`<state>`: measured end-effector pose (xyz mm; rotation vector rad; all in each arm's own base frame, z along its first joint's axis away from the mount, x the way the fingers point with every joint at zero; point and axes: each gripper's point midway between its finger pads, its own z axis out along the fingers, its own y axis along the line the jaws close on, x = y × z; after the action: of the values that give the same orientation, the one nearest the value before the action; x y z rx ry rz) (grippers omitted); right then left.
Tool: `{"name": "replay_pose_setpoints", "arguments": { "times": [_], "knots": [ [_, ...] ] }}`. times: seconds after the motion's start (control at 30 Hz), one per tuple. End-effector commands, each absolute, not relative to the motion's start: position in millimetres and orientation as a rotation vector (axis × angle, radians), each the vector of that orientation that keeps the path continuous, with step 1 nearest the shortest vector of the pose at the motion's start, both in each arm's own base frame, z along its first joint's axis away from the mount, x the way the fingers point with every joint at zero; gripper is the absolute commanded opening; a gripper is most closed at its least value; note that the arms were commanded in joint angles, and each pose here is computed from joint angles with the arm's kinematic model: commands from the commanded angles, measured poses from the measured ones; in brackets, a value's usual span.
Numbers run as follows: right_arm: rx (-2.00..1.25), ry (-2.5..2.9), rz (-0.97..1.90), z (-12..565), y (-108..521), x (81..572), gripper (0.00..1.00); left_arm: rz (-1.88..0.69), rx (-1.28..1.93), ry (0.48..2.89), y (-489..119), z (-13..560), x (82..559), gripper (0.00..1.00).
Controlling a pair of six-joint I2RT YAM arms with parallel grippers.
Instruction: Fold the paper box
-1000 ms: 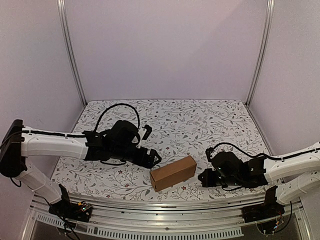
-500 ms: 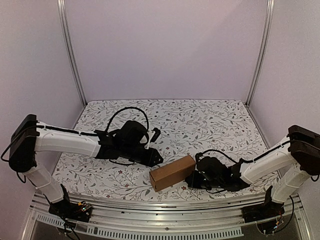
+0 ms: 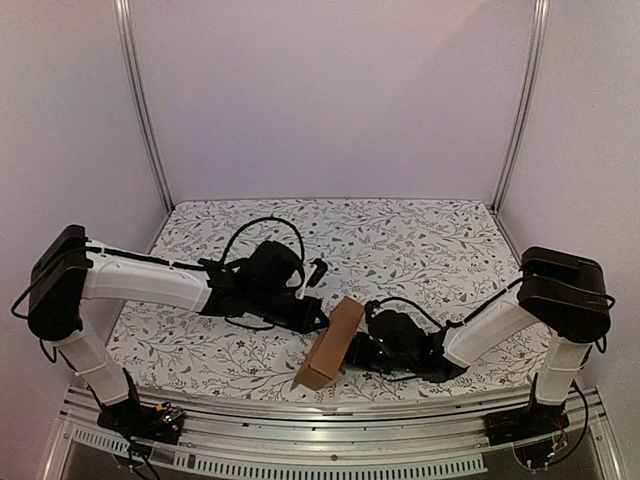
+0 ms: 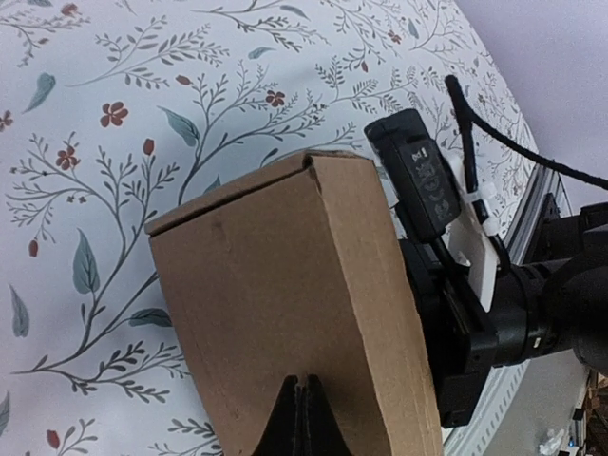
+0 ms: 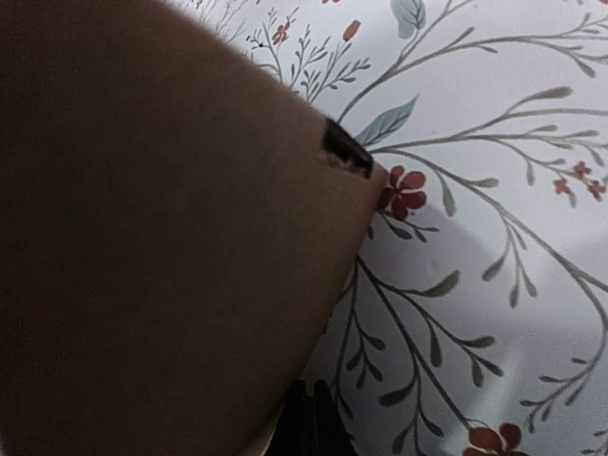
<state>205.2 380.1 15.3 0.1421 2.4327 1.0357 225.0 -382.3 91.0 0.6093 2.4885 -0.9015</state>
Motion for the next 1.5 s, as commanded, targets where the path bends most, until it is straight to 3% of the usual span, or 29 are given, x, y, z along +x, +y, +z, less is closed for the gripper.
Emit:
{"name": "replay_pose_setpoints", "arguments": {
  "times": [0.0, 0.47, 0.97, 1.47],
  "knots": [
    [0.188, 2.401, 1.121, 15, 401, 219, 0.0, -0.963, 0.606, 2.483, -387, 96, 226, 0.0],
    [0.188, 2.377, 1.148, 12, 423, 256, 0.0, -0.991, 0.648, 2.486, -403, 85, 230, 0.0],
    [0.173, 2.484, 0.923, -24, 346, 264, 0.0, -0.85, 0.632, 2.507, -391, 74, 251, 0.0],
    [-0.034, 2.519, 0.539, 6, 285, 260, 0.0, -0.634, 0.576, 2.49, -360, 93, 271, 0.0]
  ]
}}
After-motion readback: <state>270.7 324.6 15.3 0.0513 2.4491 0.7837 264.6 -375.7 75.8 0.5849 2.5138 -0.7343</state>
